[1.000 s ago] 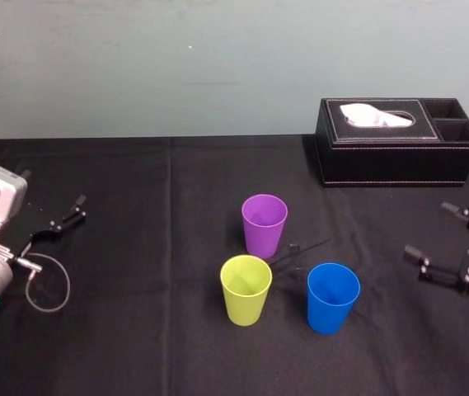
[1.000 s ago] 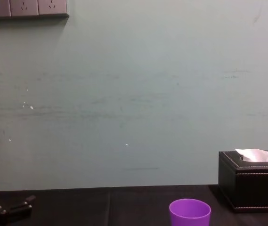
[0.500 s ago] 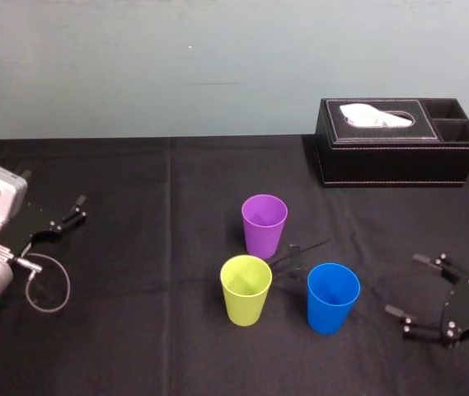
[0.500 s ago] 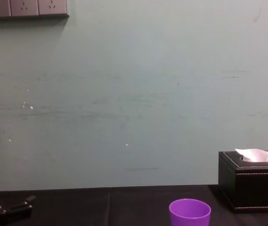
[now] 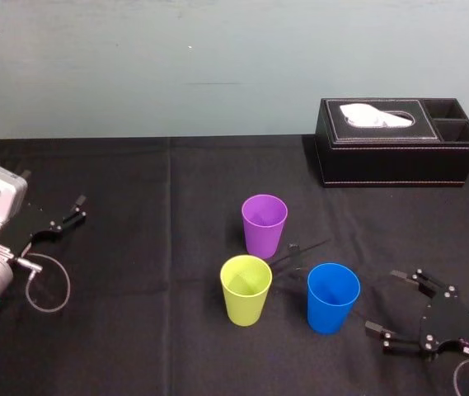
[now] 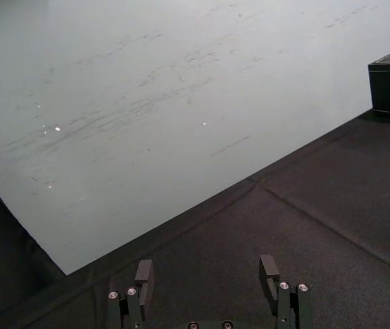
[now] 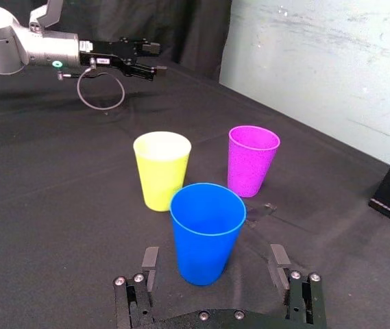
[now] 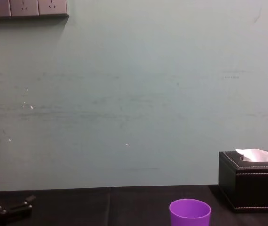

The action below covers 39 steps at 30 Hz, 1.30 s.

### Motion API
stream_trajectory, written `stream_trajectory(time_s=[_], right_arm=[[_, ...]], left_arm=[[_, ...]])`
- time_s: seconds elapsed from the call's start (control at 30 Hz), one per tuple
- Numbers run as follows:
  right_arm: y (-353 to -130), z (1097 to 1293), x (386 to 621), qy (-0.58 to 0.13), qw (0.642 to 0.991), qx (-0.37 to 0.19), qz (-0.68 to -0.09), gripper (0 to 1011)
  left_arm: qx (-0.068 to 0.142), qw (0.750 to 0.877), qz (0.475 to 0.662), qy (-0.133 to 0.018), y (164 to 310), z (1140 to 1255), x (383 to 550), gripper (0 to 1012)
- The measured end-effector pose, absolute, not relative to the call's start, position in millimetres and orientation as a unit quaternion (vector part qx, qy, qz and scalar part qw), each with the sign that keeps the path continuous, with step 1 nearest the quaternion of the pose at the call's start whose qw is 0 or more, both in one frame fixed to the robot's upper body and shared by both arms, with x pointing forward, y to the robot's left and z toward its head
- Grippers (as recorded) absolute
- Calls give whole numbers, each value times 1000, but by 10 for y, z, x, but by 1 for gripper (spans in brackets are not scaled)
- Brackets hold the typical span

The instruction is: Stack the three plastic cups sequentially using one hand.

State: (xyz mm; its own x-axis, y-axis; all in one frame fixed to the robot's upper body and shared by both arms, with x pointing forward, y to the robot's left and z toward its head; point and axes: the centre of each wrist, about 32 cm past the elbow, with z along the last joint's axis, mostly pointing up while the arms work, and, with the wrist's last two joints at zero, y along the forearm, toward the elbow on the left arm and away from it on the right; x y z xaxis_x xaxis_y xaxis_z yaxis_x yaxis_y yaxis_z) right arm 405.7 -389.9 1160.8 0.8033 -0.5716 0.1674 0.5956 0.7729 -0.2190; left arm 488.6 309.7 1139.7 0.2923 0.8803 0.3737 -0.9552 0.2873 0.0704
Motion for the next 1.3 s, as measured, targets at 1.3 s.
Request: stream_trajectory(time_s=[1.3], right_arm=[[-3570,11446,4392,16,947,-122,-295,1003]], left_arm=[[141,791,580,-132,3097,11398,4886,1010]])
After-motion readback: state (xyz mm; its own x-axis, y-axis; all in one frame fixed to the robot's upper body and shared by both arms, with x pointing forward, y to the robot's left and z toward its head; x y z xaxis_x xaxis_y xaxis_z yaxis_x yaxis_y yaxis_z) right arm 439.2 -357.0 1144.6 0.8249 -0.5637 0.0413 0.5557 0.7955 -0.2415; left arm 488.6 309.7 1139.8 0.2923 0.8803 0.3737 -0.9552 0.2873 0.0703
